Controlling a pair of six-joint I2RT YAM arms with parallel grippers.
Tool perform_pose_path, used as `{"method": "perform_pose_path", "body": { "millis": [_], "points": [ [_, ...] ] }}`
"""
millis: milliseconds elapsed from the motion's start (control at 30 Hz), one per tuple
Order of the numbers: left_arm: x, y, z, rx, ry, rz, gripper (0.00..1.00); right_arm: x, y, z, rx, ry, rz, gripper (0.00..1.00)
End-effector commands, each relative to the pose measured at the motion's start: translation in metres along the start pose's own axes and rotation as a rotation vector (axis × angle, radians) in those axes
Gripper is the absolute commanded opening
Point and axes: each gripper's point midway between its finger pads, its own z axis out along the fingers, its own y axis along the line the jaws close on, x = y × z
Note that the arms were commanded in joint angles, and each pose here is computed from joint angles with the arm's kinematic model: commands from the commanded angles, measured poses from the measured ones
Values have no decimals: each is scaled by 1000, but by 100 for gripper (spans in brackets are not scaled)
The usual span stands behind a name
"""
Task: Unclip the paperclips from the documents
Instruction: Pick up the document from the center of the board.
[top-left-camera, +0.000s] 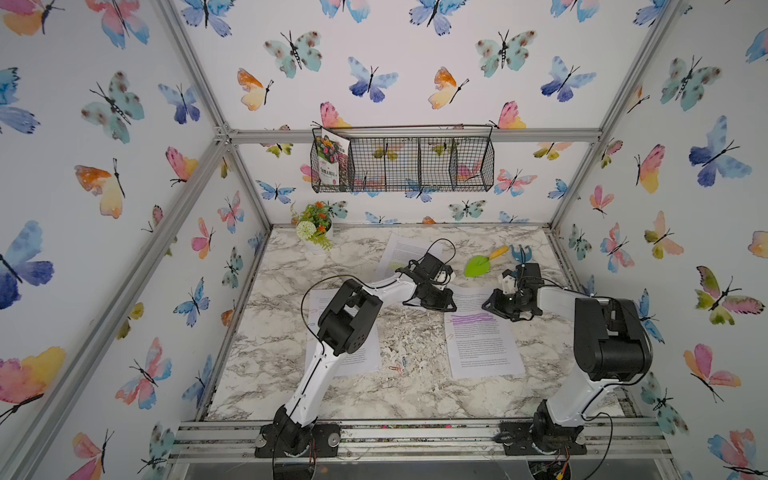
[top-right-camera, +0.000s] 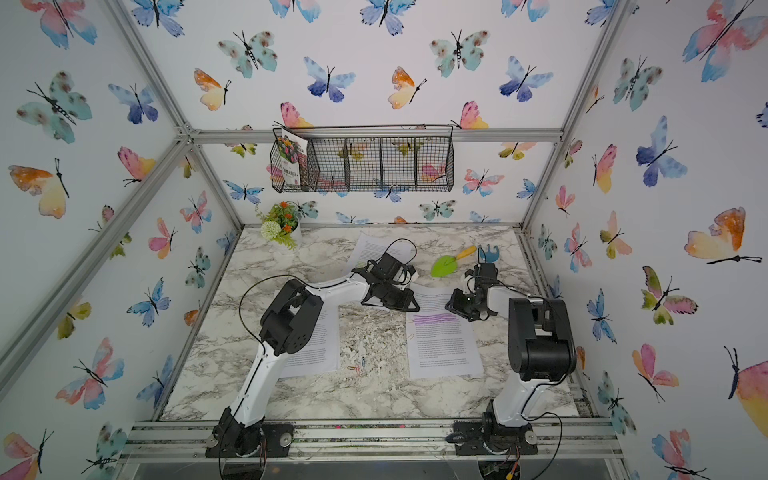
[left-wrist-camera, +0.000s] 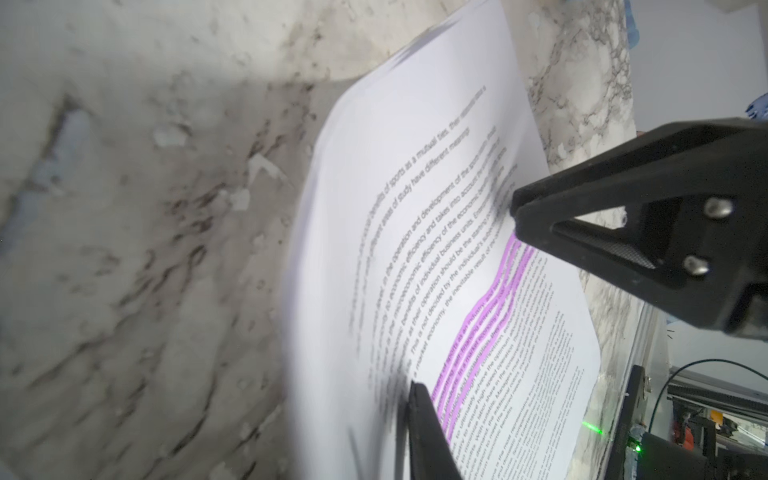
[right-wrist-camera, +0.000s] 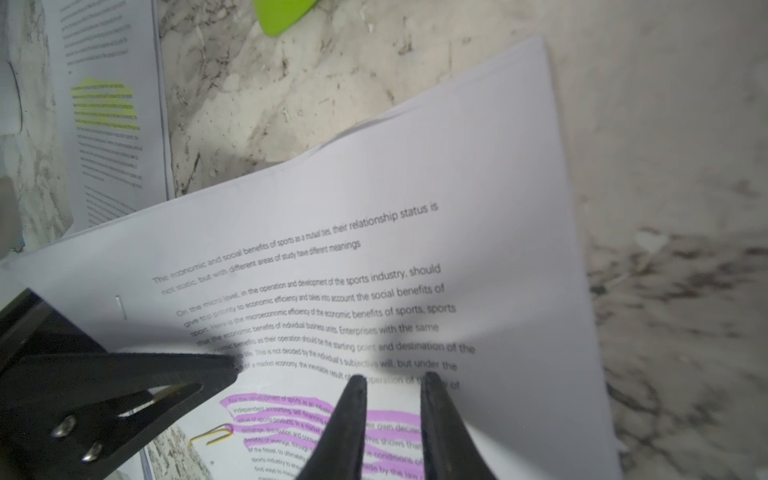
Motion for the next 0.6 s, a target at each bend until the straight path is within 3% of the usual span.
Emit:
{"method": "perform_pose_path", "body": {
  "millis": [0,267,567],
  "points": [
    [-10,-22,-19,18,-26,41,3,39,-15,14,30,130,48,28],
    [-37,-58,-57,30,-93,97,0,3,23,-22,-59,-5,-143,42],
    [-56,-95,-130,-61,-180,217,0,-44,119,-90,-410,-219,-397,60]
  ]
}}
